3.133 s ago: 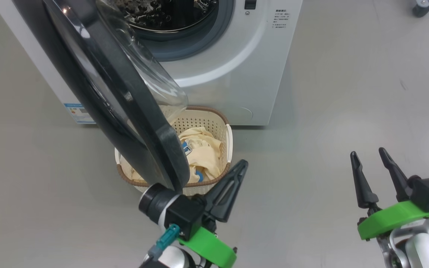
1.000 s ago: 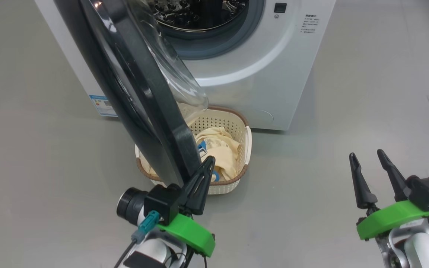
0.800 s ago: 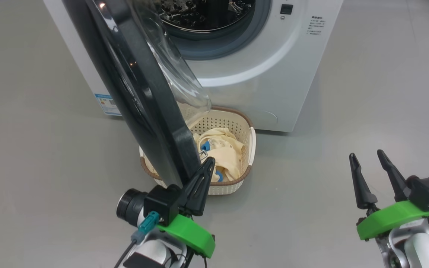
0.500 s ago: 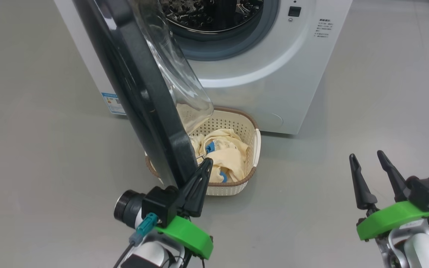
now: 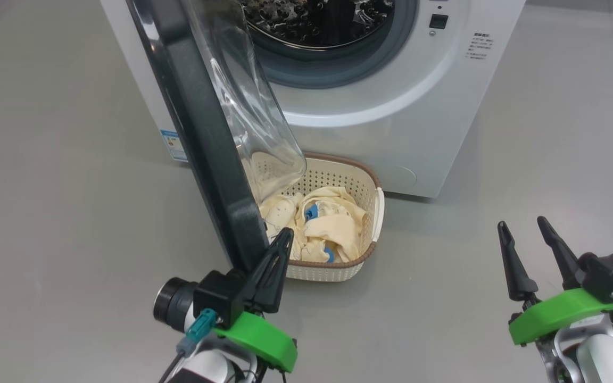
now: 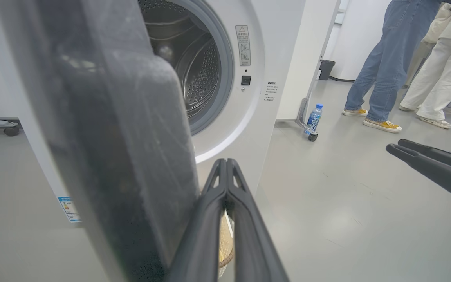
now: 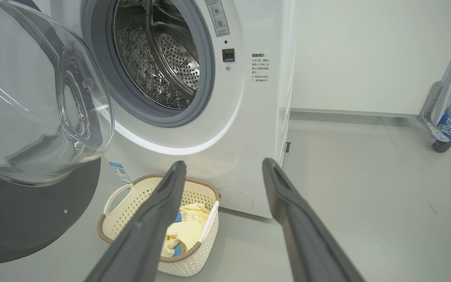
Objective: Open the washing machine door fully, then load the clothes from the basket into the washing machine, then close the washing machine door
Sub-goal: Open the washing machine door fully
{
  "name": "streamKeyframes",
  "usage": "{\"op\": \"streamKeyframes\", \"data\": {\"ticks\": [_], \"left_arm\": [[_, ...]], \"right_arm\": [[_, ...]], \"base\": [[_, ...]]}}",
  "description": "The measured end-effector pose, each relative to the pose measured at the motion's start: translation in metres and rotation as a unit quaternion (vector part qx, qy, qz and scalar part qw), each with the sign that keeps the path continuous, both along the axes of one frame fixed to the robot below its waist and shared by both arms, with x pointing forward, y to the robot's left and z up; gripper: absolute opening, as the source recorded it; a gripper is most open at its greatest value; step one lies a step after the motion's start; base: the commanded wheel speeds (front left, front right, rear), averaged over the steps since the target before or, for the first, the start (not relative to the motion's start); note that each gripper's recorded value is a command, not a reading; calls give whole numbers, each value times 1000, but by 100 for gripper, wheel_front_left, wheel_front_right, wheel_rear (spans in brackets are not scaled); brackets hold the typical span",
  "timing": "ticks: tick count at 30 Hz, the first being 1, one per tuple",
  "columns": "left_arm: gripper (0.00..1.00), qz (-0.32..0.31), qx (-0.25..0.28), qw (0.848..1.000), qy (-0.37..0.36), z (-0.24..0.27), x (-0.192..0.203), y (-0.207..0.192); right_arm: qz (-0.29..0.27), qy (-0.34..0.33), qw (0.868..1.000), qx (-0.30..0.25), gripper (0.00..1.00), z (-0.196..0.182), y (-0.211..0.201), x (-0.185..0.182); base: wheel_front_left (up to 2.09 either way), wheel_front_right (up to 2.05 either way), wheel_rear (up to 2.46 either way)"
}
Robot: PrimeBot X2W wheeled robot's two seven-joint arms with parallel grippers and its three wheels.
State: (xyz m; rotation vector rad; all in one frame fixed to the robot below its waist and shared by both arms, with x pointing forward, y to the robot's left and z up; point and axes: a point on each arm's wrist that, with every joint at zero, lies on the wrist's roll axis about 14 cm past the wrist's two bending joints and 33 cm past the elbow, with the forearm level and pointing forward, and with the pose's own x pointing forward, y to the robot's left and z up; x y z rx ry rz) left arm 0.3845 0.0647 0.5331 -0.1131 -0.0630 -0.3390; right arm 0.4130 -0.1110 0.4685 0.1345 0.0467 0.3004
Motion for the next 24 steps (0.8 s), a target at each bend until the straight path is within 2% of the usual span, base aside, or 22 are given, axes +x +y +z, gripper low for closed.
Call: {"op": "streamKeyframes", "data": {"ticks": [24], "left_arm": [[0, 132, 6, 991, 16, -8, -7, 75]], "right_arm": [[58, 10, 998, 3, 100, -9, 41, 11]], "base": [[0, 0, 0]]}}
